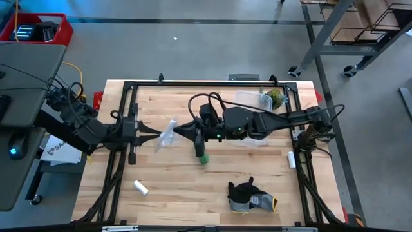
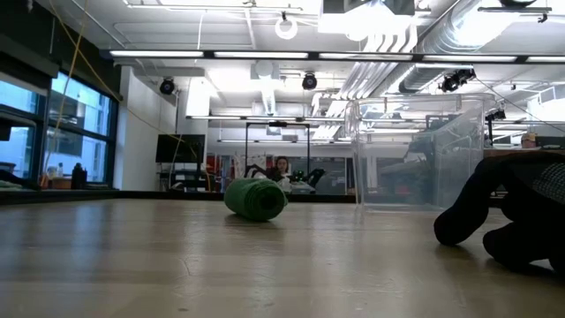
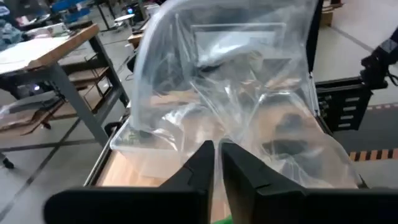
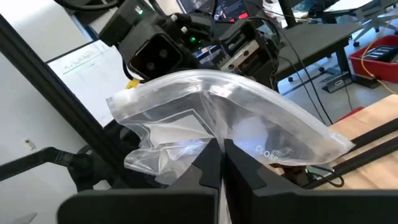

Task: Roll bandage
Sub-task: Open the transparent zip bag

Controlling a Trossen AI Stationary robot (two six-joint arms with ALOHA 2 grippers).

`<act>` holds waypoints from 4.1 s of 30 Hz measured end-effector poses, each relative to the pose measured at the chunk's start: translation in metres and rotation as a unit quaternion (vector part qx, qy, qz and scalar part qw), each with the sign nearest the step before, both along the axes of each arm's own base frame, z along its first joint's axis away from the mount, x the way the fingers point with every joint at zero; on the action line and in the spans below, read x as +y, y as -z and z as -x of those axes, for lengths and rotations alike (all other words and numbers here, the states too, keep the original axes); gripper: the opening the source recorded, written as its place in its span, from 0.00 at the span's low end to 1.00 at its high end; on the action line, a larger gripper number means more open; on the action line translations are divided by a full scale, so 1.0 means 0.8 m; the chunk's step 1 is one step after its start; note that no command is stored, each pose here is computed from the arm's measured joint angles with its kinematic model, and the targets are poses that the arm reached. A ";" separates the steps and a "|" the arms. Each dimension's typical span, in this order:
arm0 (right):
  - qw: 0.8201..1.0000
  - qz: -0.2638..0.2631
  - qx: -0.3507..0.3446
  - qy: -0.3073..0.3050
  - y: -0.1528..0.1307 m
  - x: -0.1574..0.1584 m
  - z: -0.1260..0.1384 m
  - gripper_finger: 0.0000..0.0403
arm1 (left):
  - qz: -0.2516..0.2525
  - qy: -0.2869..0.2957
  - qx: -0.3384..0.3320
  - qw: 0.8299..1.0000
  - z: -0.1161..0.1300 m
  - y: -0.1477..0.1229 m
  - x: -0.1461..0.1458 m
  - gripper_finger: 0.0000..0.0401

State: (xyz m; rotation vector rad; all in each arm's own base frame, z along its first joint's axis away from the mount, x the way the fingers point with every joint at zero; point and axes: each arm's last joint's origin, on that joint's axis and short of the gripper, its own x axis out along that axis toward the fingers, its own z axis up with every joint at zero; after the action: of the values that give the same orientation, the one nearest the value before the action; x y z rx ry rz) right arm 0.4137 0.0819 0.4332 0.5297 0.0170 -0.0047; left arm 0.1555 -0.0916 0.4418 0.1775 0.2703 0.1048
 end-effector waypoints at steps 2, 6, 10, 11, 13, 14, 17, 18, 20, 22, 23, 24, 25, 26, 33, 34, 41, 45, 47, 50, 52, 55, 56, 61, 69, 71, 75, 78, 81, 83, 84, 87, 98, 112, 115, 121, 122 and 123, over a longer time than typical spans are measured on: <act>1.000 0.000 0.002 0.000 0.000 0.000 0.000 0.00 | 0.015 -0.003 -0.004 1.000 0.002 -0.001 0.001 0.12; 1.000 0.008 0.002 0.000 0.000 0.000 0.000 0.00 | 0.070 0.007 -0.011 0.997 0.010 -0.004 0.005 0.26; 1.000 0.011 0.000 0.002 -0.001 -0.004 0.001 0.00 | 0.128 0.022 -0.002 0.991 0.024 -0.005 0.012 0.40; 1.000 0.017 -0.001 0.003 -0.002 -0.005 0.001 0.00 | 0.142 0.020 -0.001 0.990 0.028 -0.006 0.015 0.43; 1.000 0.029 -0.002 0.001 -0.003 -0.005 0.002 0.00 | 0.162 0.019 -0.009 0.987 0.038 -0.009 0.021 0.48; 0.999 0.034 -0.002 -0.003 -0.004 -0.006 0.002 0.00 | 0.172 0.018 -0.016 0.985 0.043 -0.011 0.024 0.51; 0.997 0.069 -0.004 -0.035 -0.004 -0.005 0.002 0.00 | 0.202 0.004 -0.062 0.977 0.054 -0.024 0.034 0.54; 0.995 0.087 -0.004 -0.042 -0.003 -0.004 0.002 0.00 | 0.214 0.004 -0.080 0.974 0.055 -0.027 0.036 0.55; 0.991 0.125 -0.001 -0.047 -0.001 -0.003 0.001 0.00 | 0.222 0.008 -0.094 0.971 0.051 -0.029 0.035 0.55; 0.984 0.172 -0.003 -0.054 0.001 -0.003 0.000 0.00 | 0.217 0.012 -0.083 0.973 0.040 -0.023 0.032 0.55; 0.979 0.195 -0.005 -0.059 0.001 -0.002 -0.001 0.00 | 0.212 0.011 -0.074 0.975 0.033 -0.019 0.029 0.55; 0.975 0.215 -0.009 -0.063 0.001 -0.002 -0.001 0.00 | 0.205 0.007 -0.067 0.976 0.027 -0.016 0.026 0.55; 0.971 0.229 -0.013 -0.064 0.000 -0.002 -0.001 0.00 | 0.196 0.005 -0.062 0.979 0.019 -0.013 0.023 0.55; 0.968 0.242 -0.018 -0.065 -0.001 -0.002 -0.001 0.00 | 0.188 0.005 -0.062 0.980 0.014 -0.012 0.020 0.55; 0.959 0.250 -0.043 -0.128 -0.003 0.004 0.000 0.00 | 0.164 0.027 -0.092 0.982 -0.001 -0.019 0.007 0.55; 0.959 0.247 -0.043 -0.128 -0.003 0.005 0.001 0.00 | 0.167 0.030 -0.091 0.981 0.000 -0.019 0.006 0.55; 0.957 0.258 -0.036 -0.132 -0.001 -0.002 -0.001 0.00 | 0.198 0.043 -0.070 0.977 -0.007 -0.012 -0.007 0.55; 0.953 0.277 -0.027 -0.124 0.002 -0.011 -0.002 0.00 | 0.217 0.015 -0.062 0.974 -0.014 -0.006 -0.011 0.55; 0.951 0.286 -0.020 -0.114 0.003 -0.014 -0.003 0.00 | 0.205 -0.006 -0.056 0.977 -0.018 -0.001 -0.012 0.55; 0.950 0.290 -0.007 -0.114 0.006 -0.016 -0.003 0.00 | 0.191 -0.014 -0.046 0.980 -0.026 0.005 -0.017 0.55; 0.950 0.290 -0.005 -0.115 0.006 -0.016 -0.003 0.00 | 0.190 -0.017 -0.046 0.980 -0.028 0.006 -0.017 0.55; 0.950 0.290 -0.005 -0.119 0.007 -0.016 -0.003 0.00 | 0.181 -0.022 -0.036 0.983 -0.031 0.010 -0.018 0.55; 0.950 0.290 -0.005 -0.120 0.007 -0.016 -0.003 0.00 | 0.177 -0.025 -0.030 0.983 -0.034 0.013 -0.018 0.55; 0.950 0.290 -0.008 -0.120 0.006 -0.015 -0.003 0.00 | 0.162 -0.025 -0.016 0.986 -0.042 0.018 -0.019 0.44; 0.954 0.266 0.001 -0.138 0.009 -0.009 -0.002 0.00 | 0.128 -0.017 -0.021 0.991 -0.038 0.007 -0.012 0.03; 0.958 0.250 0.023 -0.143 0.012 -0.007 0.001 0.00 | 0.125 -0.021 -0.014 0.992 -0.032 0.004 -0.008 0.01; 0.962 0.235 0.048 -0.131 0.015 -0.004 0.004 0.00 | 0.133 -0.028 0.001 0.991 -0.014 0.003 0.002 0.00; 0.967 0.216 0.052 -0.125 0.015 -0.002 0.005 0.00 | 0.141 -0.030 0.015 0.989 -0.007 0.006 0.003 0.00; 0.967 0.211 0.059 -0.127 0.015 -0.003 0.007 0.00 | 0.148 -0.027 0.029 0.988 -0.001 0.009 0.001 0.00; 0.967 0.212 0.069 -0.124 0.015 -0.003 0.009 0.00 | 0.150 -0.033 0.035 0.988 0.004 0.011 0.001 0.00; 0.967 0.212 0.074 -0.121 0.016 -0.004 0.010 0.00 | 0.148 -0.039 0.038 0.987 0.007 0.012 0.000 0.00; 0.966 0.211 0.084 -0.122 0.015 -0.002 0.015 0.00 | 0.149 -0.062 0.039 0.986 0.017 0.015 0.002 0.00; 0.971 0.208 0.050 -0.105 0.002 0.009 0.019 0.00 | 0.096 -0.114 0.035 0.988 0.029 0.025 0.007 0.00; 0.988 0.140 0.053 -0.033 0.002 -0.016 0.011 0.40 | -0.120 -0.051 0.051 0.990 0.020 0.015 0.001 0.00; 0.986 0.156 0.053 -0.035 0.002 -0.015 0.011 0.46 | -0.146 -0.043 0.058 0.987 0.019 0.016 0.000 0.00; 0.981 0.180 0.066 -0.017 0.005 -0.018 0.011 0.48 | -0.172 -0.051 0.069 0.981 0.004 0.019 -0.002 0.00; 0.980 0.189 0.068 -0.013 0.005 -0.019 0.011 0.48 | -0.173 -0.054 0.067 0.981 0.001 0.019 -0.003 0.00; 0.978 0.196 0.069 -0.012 0.005 -0.019 0.011 0.48 | -0.175 -0.058 0.066 0.981 -0.002 0.019 -0.002 0.00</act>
State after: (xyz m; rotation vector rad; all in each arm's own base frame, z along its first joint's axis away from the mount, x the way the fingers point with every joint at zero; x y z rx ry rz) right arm 0.4047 0.0668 0.4291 0.1345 0.1554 -0.0200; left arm 0.1574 -0.0935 0.4266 0.5209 0.3943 0.2567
